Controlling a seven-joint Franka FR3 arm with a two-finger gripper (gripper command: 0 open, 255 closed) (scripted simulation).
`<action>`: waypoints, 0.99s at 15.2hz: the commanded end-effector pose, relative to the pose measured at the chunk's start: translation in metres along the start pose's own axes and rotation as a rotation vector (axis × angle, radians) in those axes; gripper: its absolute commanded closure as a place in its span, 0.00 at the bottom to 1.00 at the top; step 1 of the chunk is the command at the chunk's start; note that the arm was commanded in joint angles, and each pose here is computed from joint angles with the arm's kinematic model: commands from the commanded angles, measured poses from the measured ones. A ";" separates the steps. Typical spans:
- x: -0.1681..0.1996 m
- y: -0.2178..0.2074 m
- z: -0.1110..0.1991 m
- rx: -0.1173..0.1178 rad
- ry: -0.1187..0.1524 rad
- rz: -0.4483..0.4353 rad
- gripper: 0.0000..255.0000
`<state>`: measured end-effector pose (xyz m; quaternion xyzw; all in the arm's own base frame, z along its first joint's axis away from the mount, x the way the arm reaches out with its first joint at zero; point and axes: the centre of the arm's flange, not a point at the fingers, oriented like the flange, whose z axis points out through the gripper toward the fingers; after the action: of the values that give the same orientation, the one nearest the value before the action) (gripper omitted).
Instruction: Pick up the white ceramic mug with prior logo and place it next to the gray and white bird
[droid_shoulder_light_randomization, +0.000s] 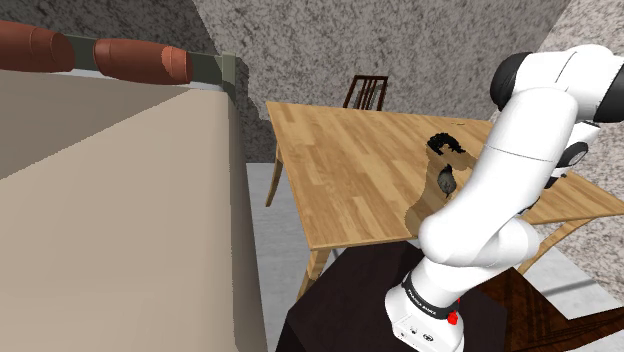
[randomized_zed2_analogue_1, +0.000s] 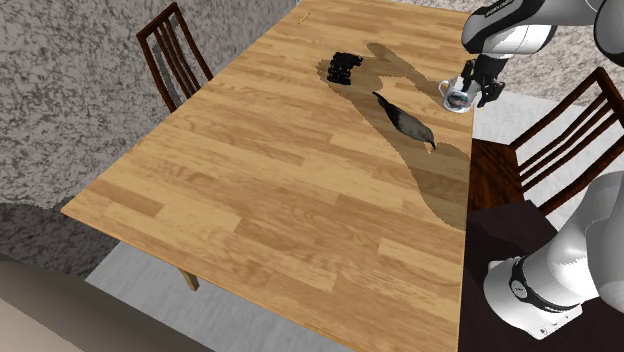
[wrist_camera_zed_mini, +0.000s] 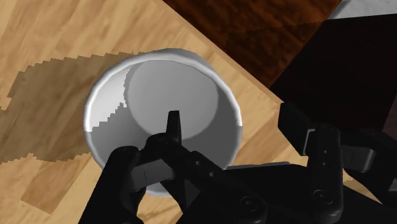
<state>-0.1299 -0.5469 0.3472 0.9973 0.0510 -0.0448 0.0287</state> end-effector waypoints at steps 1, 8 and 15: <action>0.000 0.000 0.000 0.000 0.000 0.000 0.00; 0.000 0.000 -0.050 0.000 0.000 0.000 0.00; 0.000 0.000 -0.050 0.000 0.000 0.000 0.00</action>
<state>-0.1256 -0.5438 0.3969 0.9973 0.0510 -0.0448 0.0287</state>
